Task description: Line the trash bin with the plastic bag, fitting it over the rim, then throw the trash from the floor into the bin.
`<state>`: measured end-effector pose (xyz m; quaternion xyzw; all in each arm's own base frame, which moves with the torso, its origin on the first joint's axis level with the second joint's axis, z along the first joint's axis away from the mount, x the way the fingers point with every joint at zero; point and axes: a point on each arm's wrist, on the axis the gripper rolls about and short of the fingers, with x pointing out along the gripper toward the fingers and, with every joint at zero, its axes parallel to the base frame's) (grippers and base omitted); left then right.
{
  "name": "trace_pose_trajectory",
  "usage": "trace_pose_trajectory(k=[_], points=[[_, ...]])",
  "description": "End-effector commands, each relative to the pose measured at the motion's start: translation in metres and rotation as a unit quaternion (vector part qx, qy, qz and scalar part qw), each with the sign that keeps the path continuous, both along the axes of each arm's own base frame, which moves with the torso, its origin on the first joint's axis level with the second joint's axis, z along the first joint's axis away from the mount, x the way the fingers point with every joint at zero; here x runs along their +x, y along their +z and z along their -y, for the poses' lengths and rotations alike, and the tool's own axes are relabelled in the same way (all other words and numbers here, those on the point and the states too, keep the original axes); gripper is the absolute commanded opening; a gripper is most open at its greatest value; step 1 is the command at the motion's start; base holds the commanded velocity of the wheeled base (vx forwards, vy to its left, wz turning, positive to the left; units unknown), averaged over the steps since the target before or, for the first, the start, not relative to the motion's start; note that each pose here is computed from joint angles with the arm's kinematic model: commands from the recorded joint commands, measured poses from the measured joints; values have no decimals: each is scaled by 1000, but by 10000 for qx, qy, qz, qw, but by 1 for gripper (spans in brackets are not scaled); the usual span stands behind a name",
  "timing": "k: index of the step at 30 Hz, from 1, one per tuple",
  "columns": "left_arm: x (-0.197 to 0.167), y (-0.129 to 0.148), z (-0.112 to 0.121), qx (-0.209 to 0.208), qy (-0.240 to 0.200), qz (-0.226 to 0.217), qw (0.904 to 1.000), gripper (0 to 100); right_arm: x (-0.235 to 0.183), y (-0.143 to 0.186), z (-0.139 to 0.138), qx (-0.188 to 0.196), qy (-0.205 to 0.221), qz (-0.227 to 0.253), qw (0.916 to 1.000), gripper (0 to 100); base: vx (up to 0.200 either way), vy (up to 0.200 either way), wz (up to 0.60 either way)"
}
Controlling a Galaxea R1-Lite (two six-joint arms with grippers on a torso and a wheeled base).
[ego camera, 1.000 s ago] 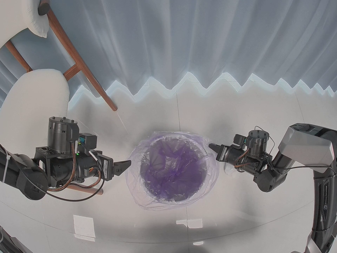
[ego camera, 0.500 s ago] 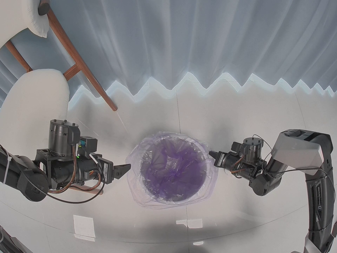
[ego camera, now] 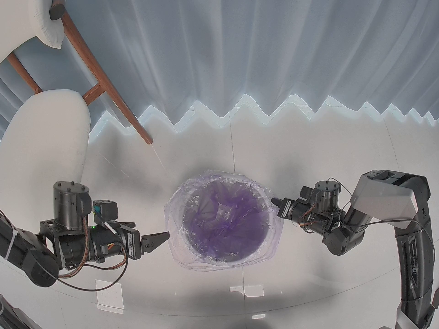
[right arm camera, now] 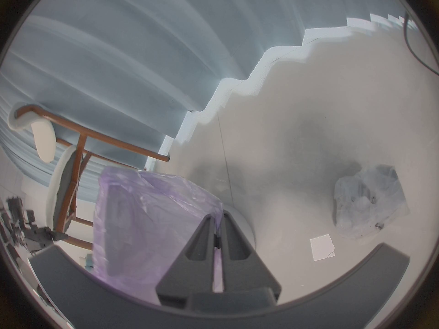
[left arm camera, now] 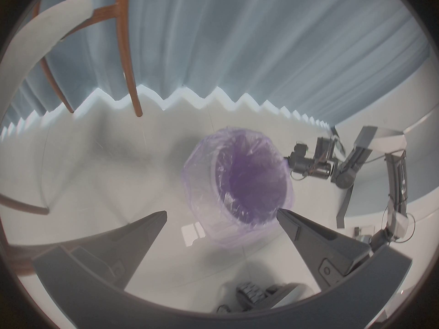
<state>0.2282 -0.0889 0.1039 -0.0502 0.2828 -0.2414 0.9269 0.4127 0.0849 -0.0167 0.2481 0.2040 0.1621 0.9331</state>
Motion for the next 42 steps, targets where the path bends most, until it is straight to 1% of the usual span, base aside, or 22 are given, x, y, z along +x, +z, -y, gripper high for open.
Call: trace_pose_trajectory(k=[1, 3, 4, 7, 8, 9, 10, 15, 16, 19, 21, 22, 24, 25, 26, 29, 30, 34, 38, 39, 41, 42], points=[[-26, -33, -12, -613, 389, -315, 9969, 100, -13, 49, 3, 417, -98, 214, 9989, 0, 0, 0, 0], [-32, -42, -16, -798, 509, -309, 9950, 100, -19, 48, 2, 405, -77, 153, 9990, 0, 0, 0, 0], [-36, -47, -16, -912, 535, -289, 9940, 100, -22, 46, 3, 397, -86, 124, 9991, 100, 0, 0, 0], [-41, -50, -11, -1191, 513, -187, 9914, 100, -26, 48, 4, 402, -137, 185, 9989, 100, 0, 0, 0], [-41, -50, -11, -1191, 513, -187, 9914, 100, -26, 48, 4, 402, -137, 185, 9989, 100, 0, 0, 0], [-42, -46, -8, -1459, 659, -164, 9870, 100, -31, 54, 8, 410, -244, 255, 9985, 100, 0, 0, 0], [-43, -43, -7, -1549, 675, -136, 9855, 100, -33, 57, 9, 413, -258, 278, 9984, 100, 0, 0, 0], [-56, -17, -1, -2321, 535, 30, 9712, 100, -50, 78, 15, 440, -294, 382, 9979, 100, 0, 0, 0], [-64, -5, -1, -2638, 440, 132, 9635, 100, -59, 87, 16, 447, -293, 412, 9977, 100, 0, 0, 0], [-72, 7, -4, -2891, 408, 242, 9561, 100, -74, 102, 19, 454, -296, 490, 9973, 100, 0, 0, 0], [-74, 6, -7, -2851, 502, 131, 9571, 100, -84, 111, 21, 468, -293, 558, 9969, 100, -100, 0, 0], [-74, 3, -8, -2844, 587, -44, 9569, 100, -88, 117, 22, 479, -306, 618, 9965, 100, -200, 0, 0], [-74, 2, -8, -2862, 618, -112, 9561, 100, -90, 119, 24, 482, -321, 642, 9963, 100, -200, -100, 0], [-77, -2, -6, -2937, 672, -419, 9526, 100, -103, 130, 28, 485, -372, 697, 9957, 100, -200, -200, 0], [-78, -4, -3, -2911, 629, -571, 9529, 100, -112, 137, 29, 473, -417, 686, 9957, 100, -200, -200, 0], [-81, -7, 0, -2802, 580, -680, 9558, 100, -122, 148, 32, 464, -448, 673, 9956, 100, -200, -200, 0], [-83, -11, 5, -2715, 500, -842, 9574, 100, -132, 159, 35, 458, -464, 644, 9958, 100, -200, -200, 0], [-76, -25, 10, -2487, 570, -1162, 9599, 100, -140, 171, 39, 450, -518, 624, 9957, 100, -100, -100, 0], [-57, -39, 20, -2307, 773, -1324, 9609, 100, -142, 173, 39, 458, -517, 669, 9954, 100, 0, 0, 0], [-50, -49, 22, -2133, 1016, -1368, 9620, 100, -146, 176, 39, 467, -507, 714, 9951, 100, 0, 0, 0], [-45, -53, 20, -2006, 1198, -1282, 9638, 100, -149, 178, 38, 471, -491, 728, 9950, 100, 0, 0, 0], [-41, -54, 19, -1878, 1178, -1154, 9683, 100, -150, 179, 38, 473, -491, 735, 9950, 100, 0, 0, 0]])
